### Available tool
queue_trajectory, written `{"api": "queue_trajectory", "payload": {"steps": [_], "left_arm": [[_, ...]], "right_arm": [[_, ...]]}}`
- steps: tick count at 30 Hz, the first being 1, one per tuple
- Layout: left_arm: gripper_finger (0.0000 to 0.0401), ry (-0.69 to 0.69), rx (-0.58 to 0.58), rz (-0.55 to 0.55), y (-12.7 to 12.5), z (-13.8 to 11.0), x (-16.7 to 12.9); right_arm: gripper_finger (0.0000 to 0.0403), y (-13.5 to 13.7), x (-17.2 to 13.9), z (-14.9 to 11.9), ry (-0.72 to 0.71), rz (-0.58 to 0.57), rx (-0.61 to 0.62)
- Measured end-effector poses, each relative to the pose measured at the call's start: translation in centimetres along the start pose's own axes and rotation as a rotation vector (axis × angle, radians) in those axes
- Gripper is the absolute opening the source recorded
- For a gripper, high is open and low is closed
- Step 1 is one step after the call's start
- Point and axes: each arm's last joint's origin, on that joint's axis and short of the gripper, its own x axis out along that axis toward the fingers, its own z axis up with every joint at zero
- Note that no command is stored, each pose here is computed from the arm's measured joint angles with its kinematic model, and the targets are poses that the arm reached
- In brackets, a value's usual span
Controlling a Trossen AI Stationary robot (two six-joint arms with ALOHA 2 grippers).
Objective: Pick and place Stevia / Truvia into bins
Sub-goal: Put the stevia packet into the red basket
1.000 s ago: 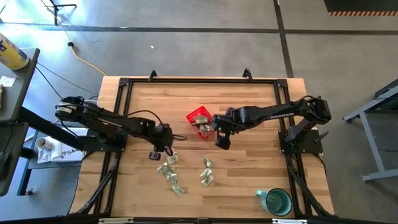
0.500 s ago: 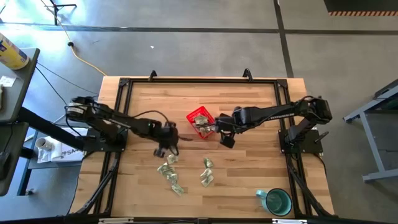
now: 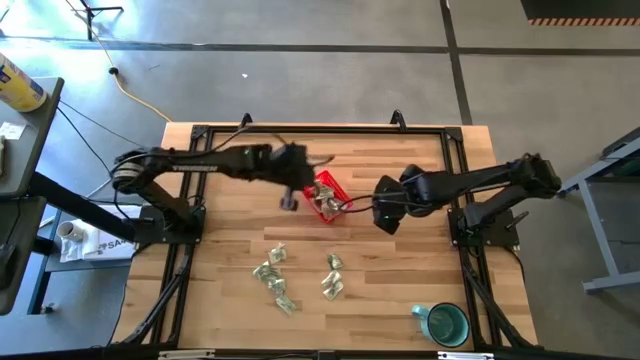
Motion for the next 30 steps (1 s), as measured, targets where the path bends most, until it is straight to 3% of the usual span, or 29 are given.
{"api": "queue_trajectory", "payload": {"steps": [3, 8, 11, 15, 19, 25, 27, 30], "left_arm": [[0.006, 0.011, -0.055, -0.078, 0.9, 0.4, 1.9], [0.0178, 0.096, -0.167, -0.099, 0.4, 0.1, 4.5], [0.0245, 0.12, -0.204, -0.074, -0.3, 0.3, 4.4], [0.0304, 0.277, -0.302, -0.071, -1.3, -0.7, 1.8], [0.0317, 0.415, -0.436, -0.085, -3.1, -3.0, -0.3], [0.0288, 0.384, -0.586, -0.053, -7.1, -5.7, -4.2], [0.0277, 0.347, -0.642, -0.026, -8.3, -6.4, -5.6], [0.0266, 0.308, -0.687, 0.004, -9.6, -7.5, -7.1]], "right_arm": [[0.0344, -0.1, -0.4, -0.2, -0.011, 0.013, 0.004], [0.0345, 0.4, -0.4, -0.4, -0.007, 0.025, -0.013], [0.0346, 0.8, -0.6, -0.5, -0.005, 0.048, -0.022], [0.0346, 1.7, -0.6, 0.0, -0.037, 0.145, -0.081], [0.0346, 4.2, 0.9, 1.3, -0.07, 0.288, -0.21], [0.0346, 9.6, 5.7, 2.3, -0.031, 0.489, -0.393], [0.0346, 11.0, 7.0, 2.3, -0.026, 0.52, -0.394], [0.0346, 12.1, 8.2, 2.6, -0.035, 0.529, -0.303]]}}
